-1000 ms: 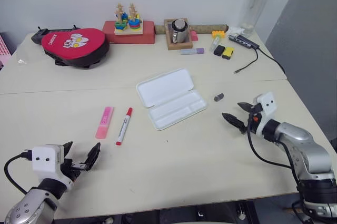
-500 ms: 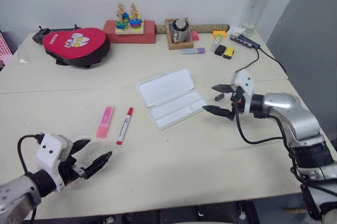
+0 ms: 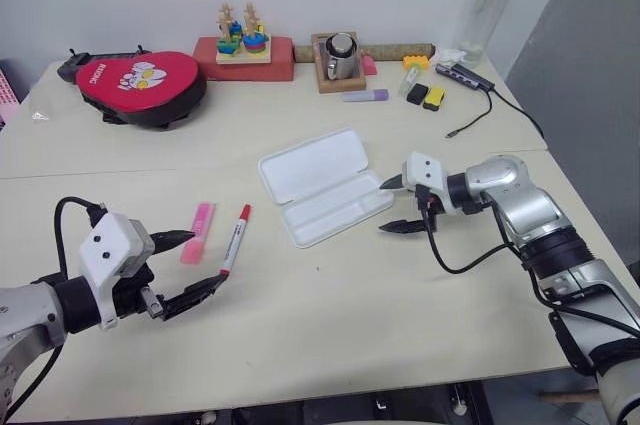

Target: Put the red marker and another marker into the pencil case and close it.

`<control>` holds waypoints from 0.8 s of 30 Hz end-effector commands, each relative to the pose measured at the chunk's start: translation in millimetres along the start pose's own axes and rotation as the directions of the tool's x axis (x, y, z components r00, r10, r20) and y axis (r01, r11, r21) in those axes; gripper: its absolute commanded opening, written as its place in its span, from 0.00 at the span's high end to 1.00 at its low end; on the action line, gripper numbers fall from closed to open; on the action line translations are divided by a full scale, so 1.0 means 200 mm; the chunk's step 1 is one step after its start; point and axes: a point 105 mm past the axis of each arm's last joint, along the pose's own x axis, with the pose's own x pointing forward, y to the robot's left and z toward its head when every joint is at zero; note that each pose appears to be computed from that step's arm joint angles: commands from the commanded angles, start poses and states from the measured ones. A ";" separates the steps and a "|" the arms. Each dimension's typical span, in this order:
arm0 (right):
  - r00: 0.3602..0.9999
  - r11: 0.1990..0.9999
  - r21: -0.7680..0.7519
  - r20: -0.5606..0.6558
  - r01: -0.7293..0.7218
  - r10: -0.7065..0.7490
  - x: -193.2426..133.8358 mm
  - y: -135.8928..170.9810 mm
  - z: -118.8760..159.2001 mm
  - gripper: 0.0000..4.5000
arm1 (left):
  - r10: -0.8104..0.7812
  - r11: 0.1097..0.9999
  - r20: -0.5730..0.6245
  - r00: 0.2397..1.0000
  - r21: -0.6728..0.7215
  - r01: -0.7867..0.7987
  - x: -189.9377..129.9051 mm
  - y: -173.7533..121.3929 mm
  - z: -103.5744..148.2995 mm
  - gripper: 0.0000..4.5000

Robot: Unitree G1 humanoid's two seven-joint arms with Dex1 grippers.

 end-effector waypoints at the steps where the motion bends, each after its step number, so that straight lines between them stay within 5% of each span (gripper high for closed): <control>1: 1.000 0.997 -0.072 -0.002 -0.020 0.020 -0.01 -0.03 0.06 0.01 | 0.035 0.999 0.014 0.999 0.031 -0.036 0.01 0.02 0.01 0.00; 9: 0.993 0.993 -0.078 -0.087 -0.093 0.086 0.03 -0.03 0.00 0.01 | 0.046 0.998 0.034 0.998 0.035 -0.047 0.02 0.02 0.03 0.00; 24: 0.976 0.981 -0.085 -0.145 -0.176 0.163 0.02 0.00 0.00 0.76 | 0.080 0.996 0.069 0.994 0.036 -0.083 0.05 0.03 0.04 0.00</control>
